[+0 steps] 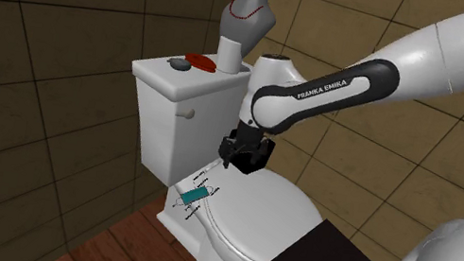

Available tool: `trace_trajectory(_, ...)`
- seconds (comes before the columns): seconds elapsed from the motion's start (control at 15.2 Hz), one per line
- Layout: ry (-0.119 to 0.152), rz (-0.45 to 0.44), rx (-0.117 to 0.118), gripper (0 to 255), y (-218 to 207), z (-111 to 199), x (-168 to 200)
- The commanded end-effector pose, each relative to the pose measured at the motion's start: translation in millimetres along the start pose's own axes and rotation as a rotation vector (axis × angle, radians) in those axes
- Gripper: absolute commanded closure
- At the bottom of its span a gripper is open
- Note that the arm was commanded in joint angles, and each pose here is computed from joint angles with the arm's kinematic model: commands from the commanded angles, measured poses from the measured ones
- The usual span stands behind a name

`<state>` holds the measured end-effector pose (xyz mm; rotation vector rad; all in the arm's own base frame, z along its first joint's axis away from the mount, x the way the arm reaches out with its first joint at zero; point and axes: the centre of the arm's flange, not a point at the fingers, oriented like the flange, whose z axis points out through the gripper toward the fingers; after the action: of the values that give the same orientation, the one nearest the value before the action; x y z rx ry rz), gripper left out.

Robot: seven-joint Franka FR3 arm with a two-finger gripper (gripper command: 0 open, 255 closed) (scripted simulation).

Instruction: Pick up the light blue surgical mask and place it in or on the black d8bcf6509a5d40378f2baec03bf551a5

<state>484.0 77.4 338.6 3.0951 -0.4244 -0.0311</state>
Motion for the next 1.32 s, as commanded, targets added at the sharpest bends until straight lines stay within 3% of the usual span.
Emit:
trace_trajectory(0.0, 0.002, 0.010, -0.006, 0, -11, 23, 17)
trace_trajectory(1.06, 0.011, 0.083, -0.067, 0, -79, 195, 125)
trace_trajectory(1.25, 0.011, 0.086, -0.070, 0, -81, 212, 129)
